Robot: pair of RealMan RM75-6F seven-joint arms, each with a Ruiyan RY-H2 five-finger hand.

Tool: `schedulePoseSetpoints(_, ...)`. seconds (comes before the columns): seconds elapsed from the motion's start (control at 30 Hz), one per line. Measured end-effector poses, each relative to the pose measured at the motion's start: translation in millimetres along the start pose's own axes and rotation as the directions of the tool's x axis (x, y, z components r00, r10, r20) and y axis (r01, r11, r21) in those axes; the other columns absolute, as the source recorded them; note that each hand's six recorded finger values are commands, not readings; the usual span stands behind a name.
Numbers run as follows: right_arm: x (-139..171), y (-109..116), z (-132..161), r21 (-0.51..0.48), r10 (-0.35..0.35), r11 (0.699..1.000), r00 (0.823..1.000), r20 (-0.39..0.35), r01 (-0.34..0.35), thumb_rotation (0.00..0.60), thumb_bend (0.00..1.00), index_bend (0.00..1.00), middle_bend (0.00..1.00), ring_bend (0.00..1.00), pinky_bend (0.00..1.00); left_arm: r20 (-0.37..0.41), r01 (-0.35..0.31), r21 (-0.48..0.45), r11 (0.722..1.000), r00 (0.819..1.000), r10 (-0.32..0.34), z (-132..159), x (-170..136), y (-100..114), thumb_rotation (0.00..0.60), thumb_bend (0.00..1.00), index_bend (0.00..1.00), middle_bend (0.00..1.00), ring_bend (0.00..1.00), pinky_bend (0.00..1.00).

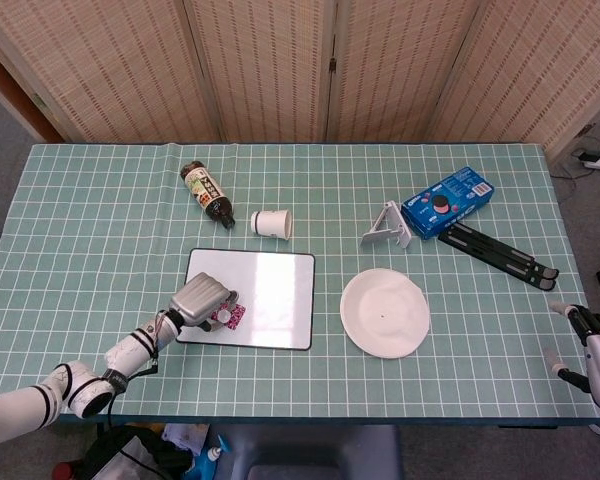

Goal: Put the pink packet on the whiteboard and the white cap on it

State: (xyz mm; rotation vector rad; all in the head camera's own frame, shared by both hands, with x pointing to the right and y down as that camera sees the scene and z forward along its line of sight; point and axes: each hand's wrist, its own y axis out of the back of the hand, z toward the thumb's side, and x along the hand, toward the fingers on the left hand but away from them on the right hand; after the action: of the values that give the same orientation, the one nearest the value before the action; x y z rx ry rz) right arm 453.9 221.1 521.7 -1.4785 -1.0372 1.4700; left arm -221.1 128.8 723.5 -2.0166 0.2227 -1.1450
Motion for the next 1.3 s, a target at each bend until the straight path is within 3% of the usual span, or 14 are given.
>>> schedulePoseSetpoints(0.33, 0.9, -0.2, -3.2, 0.000, 0.001, 1.000, 1.000, 0.009, -0.001, 0.600, 0.19, 0.27, 0.34, 0.39, 0.41, -0.016, 0.024, -0.007, 1.000, 1.000, -0.024, 3.9, 14.5, 3.1, 0.600, 0.24, 0.47, 1.00, 1.00, 1.00)
schedulePoseSetpoints(0.6, 1.9, 0.8, -5.1, 0.001, -0.002, 1.000, 1.000, 0.014, 0.002, 0.600, 0.19, 0.27, 0.34, 0.39, 0.42, -0.043, 0.044, -0.006, 0.999, 0.998, -0.044, 0.3, 14.2, 0.9, 0.600, 0.24, 0.26, 1.00, 1.00, 1.00)
schedulePoseSetpoints(0.67, 1.6, 1.0, -5.0, 0.001, -0.003, 1.000, 1.000, 0.013, 0.003, 0.600, 0.19, 0.27, 0.34, 0.39, 0.42, -0.055, 0.044, -0.013, 0.999, 0.997, -0.044, -2.8, 10.9, 2.2, 0.600, 0.24, 0.19, 0.98, 1.00, 1.00)
schedulePoseSetpoints(0.8, 1.0, 1.2, -5.0, 0.001, -0.003, 1.000, 1.000, 0.011, 0.003, 0.600, 0.19, 0.27, 0.34, 0.39, 0.43, -0.107, 0.000, -0.066, 0.998, 0.994, -0.007, -13.0, 1.0, 10.2, 0.600, 0.24, 0.15, 0.92, 0.96, 1.00)
schedulePoseSetpoints(0.87, 0.5, 0.8, -5.4, 0.001, 0.001, 1.000, 1.000, 0.011, -0.001, 0.600, 0.19, 0.27, 0.34, 0.39, 0.43, -0.156, -0.039, -0.107, 0.993, 0.988, 0.022, -22.7, -8.7, 15.5, 0.600, 0.24, 0.16, 0.82, 0.85, 0.99)
schedulePoseSetpoints(1.0, -1.8, 0.5, -4.5, -0.015, 0.009, 1.000, 1.000, 0.005, -0.009, 0.600, 0.19, 0.27, 0.34, 0.39, 0.42, -0.272, -0.110, -0.168, 0.980, 0.960, 0.061, -46.6, -34.4, 23.1, 0.600, 0.24, 0.22, 0.69, 0.66, 0.84)
schedulePoseSetpoints(1.1, -5.3, 0.9, -3.8, -0.033, 0.016, 0.999, 1.000, -0.005, -0.016, 0.600, 0.19, 0.27, 0.34, 0.39, 0.42, -0.356, -0.168, -0.186, 0.968, 0.930, 0.093, -63.9, -56.6, 26.7, 0.600, 0.24, 0.24, 0.58, 0.54, 0.69)
schedulePoseSetpoints(1.3, -10.5, -2.1, -3.2, -0.040, 0.036, 0.999, 0.999, -0.015, -0.037, 0.600, 0.20, 0.27, 0.34, 0.39, 0.43, -0.499, -0.269, -0.152, 0.951, 0.852, 0.162, -93.6, -106.5, 26.6, 0.600, 0.24, 0.23, 0.42, 0.39, 0.52)
